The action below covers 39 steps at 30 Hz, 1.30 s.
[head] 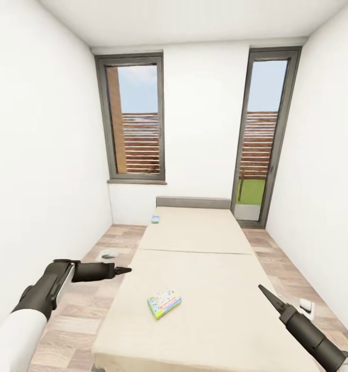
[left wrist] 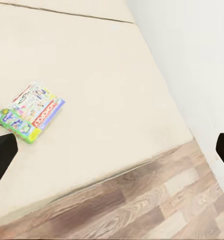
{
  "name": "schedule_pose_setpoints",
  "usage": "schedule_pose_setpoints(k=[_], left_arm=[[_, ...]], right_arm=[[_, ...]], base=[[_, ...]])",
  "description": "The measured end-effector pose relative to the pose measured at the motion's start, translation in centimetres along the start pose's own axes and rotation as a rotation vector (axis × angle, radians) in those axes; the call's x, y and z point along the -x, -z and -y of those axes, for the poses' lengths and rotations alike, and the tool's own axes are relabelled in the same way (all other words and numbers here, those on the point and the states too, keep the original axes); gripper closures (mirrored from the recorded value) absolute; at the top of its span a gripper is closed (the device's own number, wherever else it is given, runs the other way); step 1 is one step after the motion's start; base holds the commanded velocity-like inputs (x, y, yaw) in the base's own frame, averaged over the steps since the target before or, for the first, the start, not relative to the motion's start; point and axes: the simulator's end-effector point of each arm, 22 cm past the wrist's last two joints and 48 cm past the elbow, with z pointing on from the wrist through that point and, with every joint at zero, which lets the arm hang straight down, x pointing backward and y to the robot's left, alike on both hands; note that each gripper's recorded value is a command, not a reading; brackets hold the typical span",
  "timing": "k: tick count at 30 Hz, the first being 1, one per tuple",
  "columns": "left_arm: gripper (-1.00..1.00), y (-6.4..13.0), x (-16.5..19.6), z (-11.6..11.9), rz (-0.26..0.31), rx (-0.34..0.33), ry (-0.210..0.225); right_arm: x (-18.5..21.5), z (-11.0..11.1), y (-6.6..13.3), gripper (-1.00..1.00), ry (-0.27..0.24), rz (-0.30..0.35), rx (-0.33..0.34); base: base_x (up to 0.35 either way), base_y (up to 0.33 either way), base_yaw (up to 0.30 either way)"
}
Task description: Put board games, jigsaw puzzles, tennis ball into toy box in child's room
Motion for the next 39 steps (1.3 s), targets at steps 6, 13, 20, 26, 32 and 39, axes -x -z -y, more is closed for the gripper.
schedule_pose_setpoints(k=[6,13,20,26,32,39], left_arm=[[-1.00,1.0,0.5,-5.9,0.028,0.260,0.032],[-1.00,1.2,0.6,-6.8,0.035,0.299,0.037],[-1.00,1.0,0.3,-7.0,0.030,0.298,0.040],[-1.00,0.8,0.1,-7.2,0.026,0.299,0.042],[-1.00,0.6,-0.2,-7.4,0.020,0.299,0.046],[-1.00,0.4,-0.4,-7.5,0.014,0.300,0.049]], right_arm=[[0.1,2.4,0.1,-1.00,0.006,0.003,-0.115],[0.0,2.9,0.2,-1.00,0.000,0.000,-0.135],[-0.2,3.4,0.2,-1.00,-0.010,-0.006,-0.144],[-0.4,3.6,0.2,-1.00,-0.014,-0.010,-0.149],[-0.6,3.9,0.2,-1.00,-0.018,-0.013,-0.154],[-0.8,4.2,0.2,-1.00,-0.021,-0.016,-0.161]], base=[[0.100,0.000,0.000],[0.138,0.042,-0.022],[0.094,0.081,-0.084],[0.012,0.010,-0.096],[0.002,0.001,-0.097],[0.008,0.102,-0.071]])
